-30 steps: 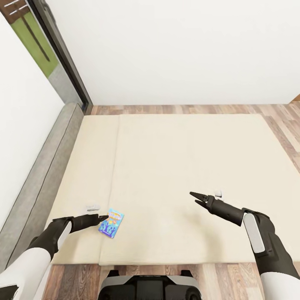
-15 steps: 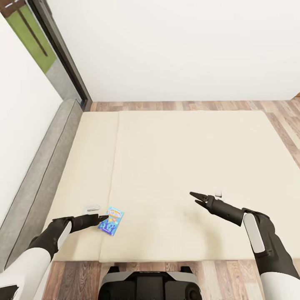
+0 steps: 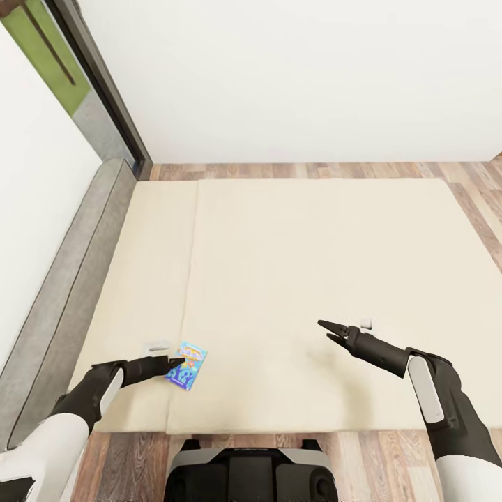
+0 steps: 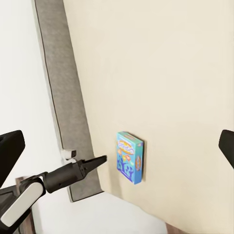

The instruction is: Put all the toys in the child's room - the three board games (two on the bed and one on the table), the two jigsaw puzzles on the table, and the tennis ball on the table - inside the toy box on the table in the child's room.

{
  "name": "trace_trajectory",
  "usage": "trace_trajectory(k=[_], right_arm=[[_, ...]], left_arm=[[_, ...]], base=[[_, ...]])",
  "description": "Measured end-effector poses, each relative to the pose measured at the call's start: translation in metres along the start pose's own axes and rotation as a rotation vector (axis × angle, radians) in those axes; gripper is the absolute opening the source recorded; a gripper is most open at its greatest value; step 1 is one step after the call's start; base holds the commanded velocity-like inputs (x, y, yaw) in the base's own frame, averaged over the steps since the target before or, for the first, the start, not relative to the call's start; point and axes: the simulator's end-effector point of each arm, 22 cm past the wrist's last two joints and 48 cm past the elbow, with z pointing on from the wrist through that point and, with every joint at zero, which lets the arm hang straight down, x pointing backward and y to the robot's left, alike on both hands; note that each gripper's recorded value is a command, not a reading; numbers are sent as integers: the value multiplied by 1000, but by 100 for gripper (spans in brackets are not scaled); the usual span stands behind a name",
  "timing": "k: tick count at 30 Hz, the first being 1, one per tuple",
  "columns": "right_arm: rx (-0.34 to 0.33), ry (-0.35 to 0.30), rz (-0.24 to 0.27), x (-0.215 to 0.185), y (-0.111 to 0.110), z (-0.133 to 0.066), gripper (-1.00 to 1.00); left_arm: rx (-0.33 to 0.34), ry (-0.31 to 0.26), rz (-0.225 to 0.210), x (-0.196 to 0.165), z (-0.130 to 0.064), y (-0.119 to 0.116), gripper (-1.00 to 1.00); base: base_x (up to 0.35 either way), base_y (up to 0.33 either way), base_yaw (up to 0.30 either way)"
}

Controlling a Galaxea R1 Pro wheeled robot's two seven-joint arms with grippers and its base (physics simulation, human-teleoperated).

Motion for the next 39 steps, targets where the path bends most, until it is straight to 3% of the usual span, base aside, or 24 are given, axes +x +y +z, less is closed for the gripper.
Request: trace_trajectory(k=[7,14,22,33,39], right_arm=[[7,3,3,2,-5,2,100],[13,7,9,5,-11,4,100],[21,5,9,6,-17,5,100],[30,8,17,9,-26,7,100],[31,-17,-4,4,-28,7,100]], left_arm=[[2,-5,2,-1,9,-10,100],[-42,-26,10,-10,21,-20,100],[-105,-33,10,-14,28,-14,100],[-123,-32,12,-16,33,-8,100],[-125,-31,12,-16,33,-7,100]], base=[[0,0,0],[0,0,0],[0,0,0],[0,0,0],[0,0,0]])
